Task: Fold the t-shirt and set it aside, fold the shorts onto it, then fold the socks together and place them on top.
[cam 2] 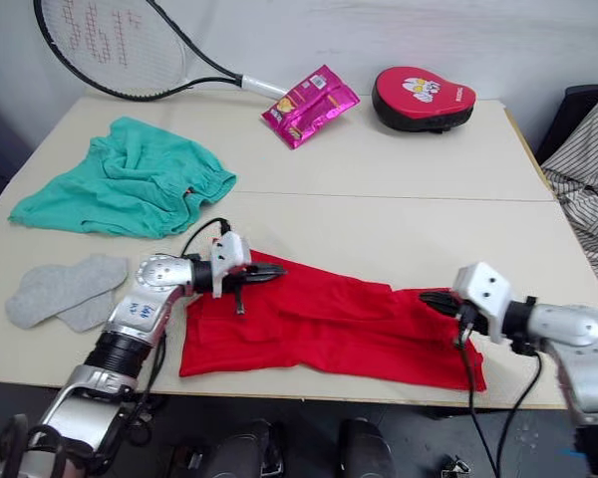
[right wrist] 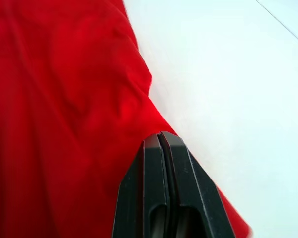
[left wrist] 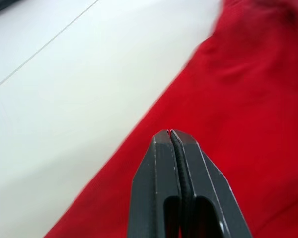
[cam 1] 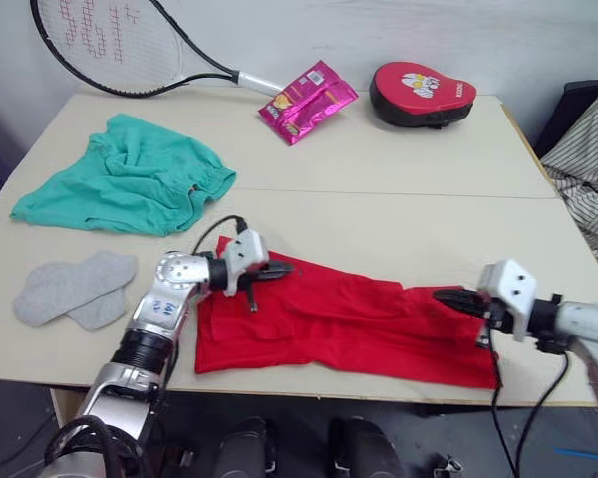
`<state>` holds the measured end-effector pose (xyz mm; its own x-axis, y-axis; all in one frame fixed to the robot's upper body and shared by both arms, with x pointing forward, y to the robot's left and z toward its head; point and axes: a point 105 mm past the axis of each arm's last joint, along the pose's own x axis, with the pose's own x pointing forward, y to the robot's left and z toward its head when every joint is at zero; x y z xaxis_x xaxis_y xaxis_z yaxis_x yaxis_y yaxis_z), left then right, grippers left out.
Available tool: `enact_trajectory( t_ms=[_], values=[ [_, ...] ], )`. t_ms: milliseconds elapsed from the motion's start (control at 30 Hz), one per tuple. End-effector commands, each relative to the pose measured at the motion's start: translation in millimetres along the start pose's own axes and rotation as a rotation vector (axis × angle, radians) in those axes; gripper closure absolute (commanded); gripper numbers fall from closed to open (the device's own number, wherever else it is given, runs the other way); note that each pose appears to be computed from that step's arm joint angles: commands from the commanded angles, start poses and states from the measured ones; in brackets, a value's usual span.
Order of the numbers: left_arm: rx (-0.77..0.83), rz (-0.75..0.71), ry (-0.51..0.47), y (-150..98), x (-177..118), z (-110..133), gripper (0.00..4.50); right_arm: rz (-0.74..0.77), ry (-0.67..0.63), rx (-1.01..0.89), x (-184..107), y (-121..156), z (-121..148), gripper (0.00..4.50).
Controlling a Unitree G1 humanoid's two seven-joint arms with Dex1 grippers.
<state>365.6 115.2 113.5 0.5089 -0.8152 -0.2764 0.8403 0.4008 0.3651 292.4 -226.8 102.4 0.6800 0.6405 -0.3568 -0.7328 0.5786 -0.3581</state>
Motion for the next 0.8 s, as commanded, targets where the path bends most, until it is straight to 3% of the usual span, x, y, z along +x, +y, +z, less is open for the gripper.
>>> enact_trajectory(
  t_ms=[33, 300, 433, 533, 700, 800],
  values=[
    [-0.034, 0.111, 0.062, 11.6, -2.2, -17.6, 4.45, -0.102, -0.015, -0.035, -0.4, -11.4, -8.8, 4.50],
    [-0.155, 0.263, 0.183, 22.9, -10.8, -53.6, 4.45, -0.373, 0.099, 0.060, -30.7, -33.4, -67.2, 4.50],
    [-0.193, 0.296, 0.198, 25.1, -17.2, -59.1, 4.45, -0.517, 0.101, 0.122, -45.8, -49.0, -76.5, 4.50],
    [-0.183, 0.284, 0.111, 25.5, -17.3, -44.3, 4.45, -0.553, 0.003, 0.141, -50.2, -56.0, -58.0, 4.50],
    [-0.112, 0.195, -0.166, 22.8, -21.9, 5.5, 4.45, -0.475, -0.171, 0.106, -48.1, -48.0, -6.6, 4.50],
    [-0.047, 0.053, -0.200, 5.0, -20.5, 22.7, 4.45, -0.368, -0.238, 0.108, -30.5, -22.9, 25.5, 4.50]
  ],
)
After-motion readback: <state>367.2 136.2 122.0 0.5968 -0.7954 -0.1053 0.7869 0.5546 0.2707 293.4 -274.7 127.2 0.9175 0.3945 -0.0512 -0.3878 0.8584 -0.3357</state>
